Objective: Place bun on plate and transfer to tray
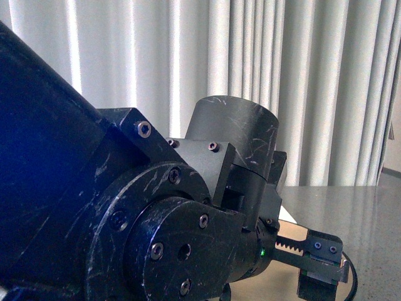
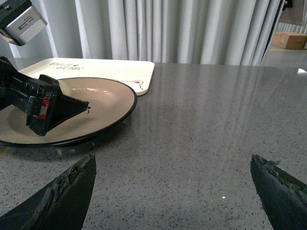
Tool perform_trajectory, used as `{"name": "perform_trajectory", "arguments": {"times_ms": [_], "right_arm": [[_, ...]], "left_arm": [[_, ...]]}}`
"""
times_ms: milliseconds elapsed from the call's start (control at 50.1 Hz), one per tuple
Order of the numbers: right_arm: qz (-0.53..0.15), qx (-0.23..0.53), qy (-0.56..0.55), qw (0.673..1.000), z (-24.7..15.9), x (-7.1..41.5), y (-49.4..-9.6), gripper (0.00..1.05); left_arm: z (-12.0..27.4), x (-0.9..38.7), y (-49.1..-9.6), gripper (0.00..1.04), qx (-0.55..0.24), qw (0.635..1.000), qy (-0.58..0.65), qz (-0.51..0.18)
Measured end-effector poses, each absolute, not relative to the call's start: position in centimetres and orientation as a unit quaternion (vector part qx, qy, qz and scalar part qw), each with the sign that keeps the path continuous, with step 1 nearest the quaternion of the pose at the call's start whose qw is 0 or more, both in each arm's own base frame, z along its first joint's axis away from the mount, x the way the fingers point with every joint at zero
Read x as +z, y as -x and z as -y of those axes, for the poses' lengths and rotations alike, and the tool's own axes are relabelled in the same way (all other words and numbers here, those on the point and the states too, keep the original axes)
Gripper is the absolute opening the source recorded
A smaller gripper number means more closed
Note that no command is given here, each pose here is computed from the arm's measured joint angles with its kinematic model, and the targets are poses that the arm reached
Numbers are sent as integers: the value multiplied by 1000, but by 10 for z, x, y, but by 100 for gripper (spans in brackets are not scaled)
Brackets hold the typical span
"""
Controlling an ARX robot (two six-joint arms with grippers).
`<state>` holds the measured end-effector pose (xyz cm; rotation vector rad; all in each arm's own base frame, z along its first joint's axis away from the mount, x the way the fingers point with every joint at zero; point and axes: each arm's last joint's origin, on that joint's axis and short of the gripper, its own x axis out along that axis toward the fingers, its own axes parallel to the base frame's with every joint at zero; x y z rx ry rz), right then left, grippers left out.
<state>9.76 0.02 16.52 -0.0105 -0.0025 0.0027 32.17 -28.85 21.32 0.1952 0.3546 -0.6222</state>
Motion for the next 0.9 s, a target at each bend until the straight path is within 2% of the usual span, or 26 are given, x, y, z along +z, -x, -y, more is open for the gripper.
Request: {"name": "perform_trajectory", "arguments": {"times_ms": [519, 897], "right_arm": [[1, 1, 5, 1000, 0, 165, -98, 96], [1, 1, 5, 1000, 0, 165, -98, 96]], "left_arm": [[293, 208, -315, 98, -308, 928, -115, -174], [279, 227, -327, 98, -283, 943, -70, -159]]}}
